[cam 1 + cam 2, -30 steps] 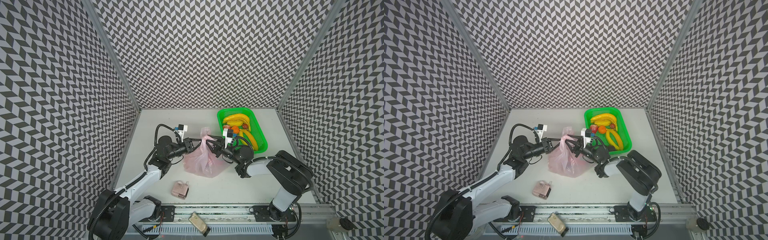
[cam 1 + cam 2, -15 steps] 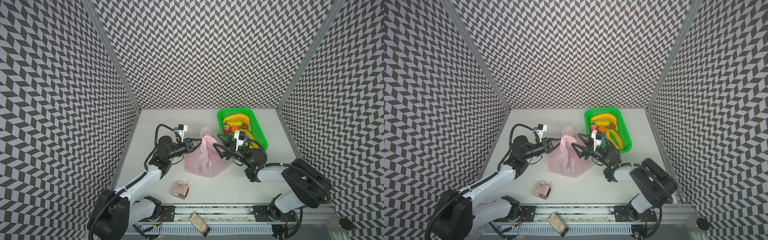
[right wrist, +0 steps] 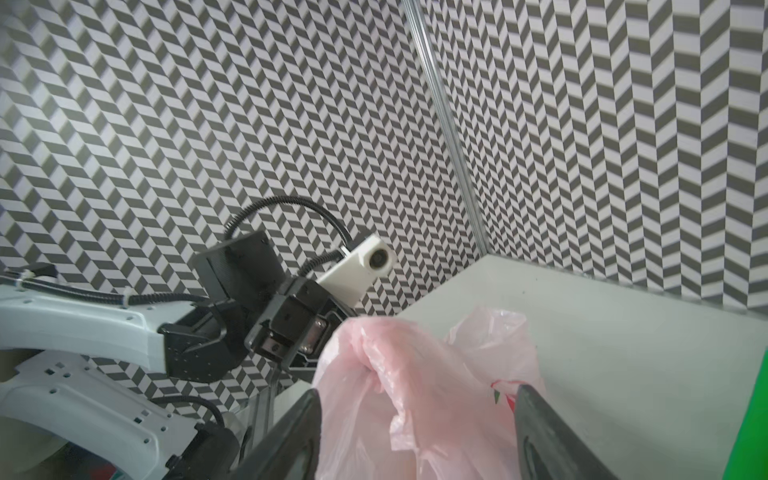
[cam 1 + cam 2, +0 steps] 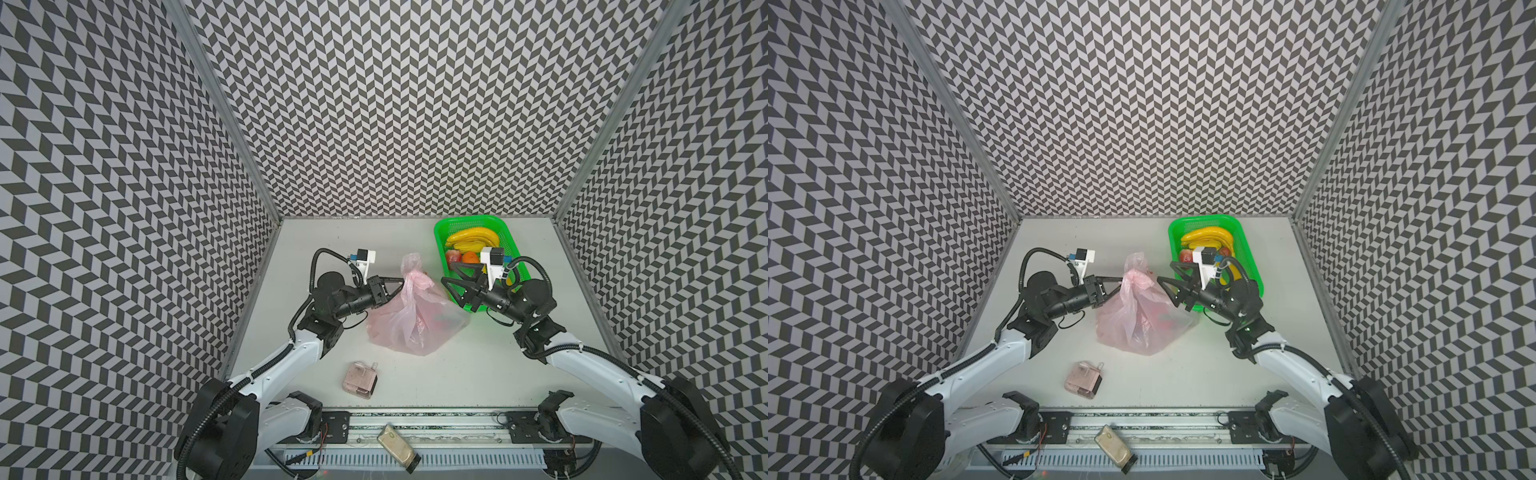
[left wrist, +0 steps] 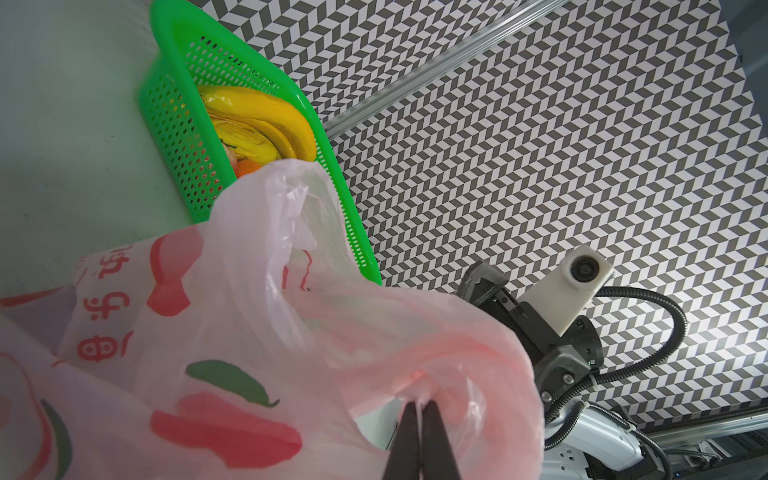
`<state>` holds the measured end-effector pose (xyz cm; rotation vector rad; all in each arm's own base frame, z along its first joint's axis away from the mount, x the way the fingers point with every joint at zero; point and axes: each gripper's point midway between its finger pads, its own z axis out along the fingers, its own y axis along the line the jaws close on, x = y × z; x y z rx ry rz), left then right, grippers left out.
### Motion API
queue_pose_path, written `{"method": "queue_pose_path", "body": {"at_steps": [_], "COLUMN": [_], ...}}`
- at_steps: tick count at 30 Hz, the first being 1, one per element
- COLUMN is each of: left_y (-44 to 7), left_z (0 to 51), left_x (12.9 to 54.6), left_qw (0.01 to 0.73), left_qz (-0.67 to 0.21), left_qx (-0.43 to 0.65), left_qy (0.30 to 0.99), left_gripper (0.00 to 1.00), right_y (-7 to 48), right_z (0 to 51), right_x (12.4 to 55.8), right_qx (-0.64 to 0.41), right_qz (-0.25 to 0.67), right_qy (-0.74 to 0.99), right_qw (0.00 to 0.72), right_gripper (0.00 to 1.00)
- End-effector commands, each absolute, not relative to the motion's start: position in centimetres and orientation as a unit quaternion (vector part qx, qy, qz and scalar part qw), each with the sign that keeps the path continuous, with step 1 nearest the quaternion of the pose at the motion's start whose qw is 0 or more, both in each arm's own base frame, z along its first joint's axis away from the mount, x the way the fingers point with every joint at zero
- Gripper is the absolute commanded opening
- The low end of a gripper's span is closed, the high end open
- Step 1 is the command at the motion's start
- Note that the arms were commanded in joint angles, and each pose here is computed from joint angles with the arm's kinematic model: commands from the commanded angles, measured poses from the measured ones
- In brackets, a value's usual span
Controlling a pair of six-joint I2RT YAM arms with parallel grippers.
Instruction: Place the fake fruits into the plastic bag and tie a complex knot
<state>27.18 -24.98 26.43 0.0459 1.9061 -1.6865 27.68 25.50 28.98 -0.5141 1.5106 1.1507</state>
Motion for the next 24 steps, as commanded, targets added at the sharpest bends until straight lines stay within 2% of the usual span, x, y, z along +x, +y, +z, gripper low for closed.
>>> {"method": "queue_pose_path", "body": {"at_steps": [1,9,17,24], "left_y": [-25.2,-25.2,-25.3,-25.2], "left_z": [27.7,27.7,27.5,27.6], "left_x": [27.0,27.1,27.1,27.1], "left_qw": [0.305,0.305,0.304,0.306], "left_qz": [-0.639,-0.638,-0.637,-0.635], "left_qx": [0.031,0.031,0.031,0.034], "left_qy": [0.706,0.707,0.708,0.708], "left_gripper": [0.00,0.00,0.00,0.00], "right_y": [26.2,28.6,29.7,29.8], "right_z": [27.3,26.9,27.2,27.3], "right_x": [27.8,27.5,27.8,27.9], "right_qx": [-0.238,-0.271,-0.273,-0.270], "right_qz": [0.467,0.461,0.461,0.464], "right_qy": [0.668,0.665,0.663,0.662], "right_qw": [0.529,0.521,0.522,0.523], "right_gripper": [0.70,0.69,0.53,0.33]}}
